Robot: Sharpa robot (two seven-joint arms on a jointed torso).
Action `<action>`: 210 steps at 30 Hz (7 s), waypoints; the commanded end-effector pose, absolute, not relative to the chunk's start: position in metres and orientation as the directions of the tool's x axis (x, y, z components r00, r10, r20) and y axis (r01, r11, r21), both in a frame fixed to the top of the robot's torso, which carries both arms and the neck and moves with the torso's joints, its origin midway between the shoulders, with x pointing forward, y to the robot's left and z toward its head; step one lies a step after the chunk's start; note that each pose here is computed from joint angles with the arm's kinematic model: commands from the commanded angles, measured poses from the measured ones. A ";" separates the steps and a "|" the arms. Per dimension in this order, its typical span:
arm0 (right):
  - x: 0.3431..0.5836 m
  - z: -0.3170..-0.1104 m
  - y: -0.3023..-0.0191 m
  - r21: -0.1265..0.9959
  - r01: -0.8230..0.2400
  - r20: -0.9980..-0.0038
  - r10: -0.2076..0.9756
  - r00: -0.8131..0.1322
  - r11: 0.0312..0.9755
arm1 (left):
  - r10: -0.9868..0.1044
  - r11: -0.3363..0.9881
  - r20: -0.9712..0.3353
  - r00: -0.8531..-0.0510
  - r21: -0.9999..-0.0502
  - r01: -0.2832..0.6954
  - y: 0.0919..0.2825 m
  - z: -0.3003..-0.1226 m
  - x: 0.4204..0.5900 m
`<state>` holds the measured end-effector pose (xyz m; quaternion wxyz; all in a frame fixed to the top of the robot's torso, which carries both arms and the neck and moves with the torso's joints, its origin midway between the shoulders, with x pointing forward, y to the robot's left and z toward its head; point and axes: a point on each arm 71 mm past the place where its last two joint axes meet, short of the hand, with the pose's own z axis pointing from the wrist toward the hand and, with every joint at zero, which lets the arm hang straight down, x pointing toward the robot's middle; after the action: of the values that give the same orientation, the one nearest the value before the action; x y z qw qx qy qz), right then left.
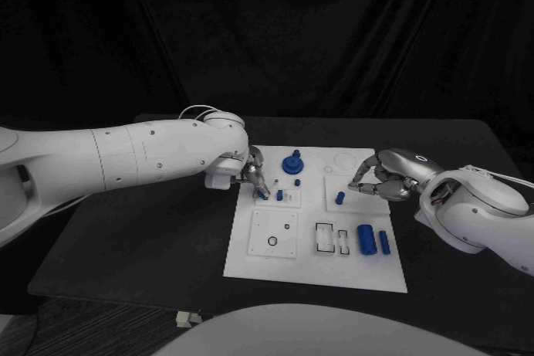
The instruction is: Assemble the parts on the task board
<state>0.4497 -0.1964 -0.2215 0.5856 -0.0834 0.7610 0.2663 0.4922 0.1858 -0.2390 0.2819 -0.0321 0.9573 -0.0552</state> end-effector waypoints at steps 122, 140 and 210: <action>0.449 -0.228 -0.197 0.300 -0.418 -0.931 0.166 -0.327 0.858 | -0.078 0.993 -0.501 -0.862 -0.112 -0.025 0.185 -0.252 0.493; 0.449 -0.228 -0.197 0.300 -0.417 -0.931 0.167 -0.326 0.858 | -0.122 0.985 -0.535 -0.836 -0.167 -0.037 0.185 -0.250 0.494; 0.450 -0.230 -0.197 0.300 -0.413 -0.927 0.161 -0.338 0.860 | -0.061 0.991 -0.467 -0.882 -0.135 0.002 0.181 -0.221 0.523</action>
<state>0.4502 -0.1972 -0.2285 0.5719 -0.0842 0.7745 0.2568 0.5256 0.1831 -0.2180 0.2638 -0.0248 0.9620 -0.0668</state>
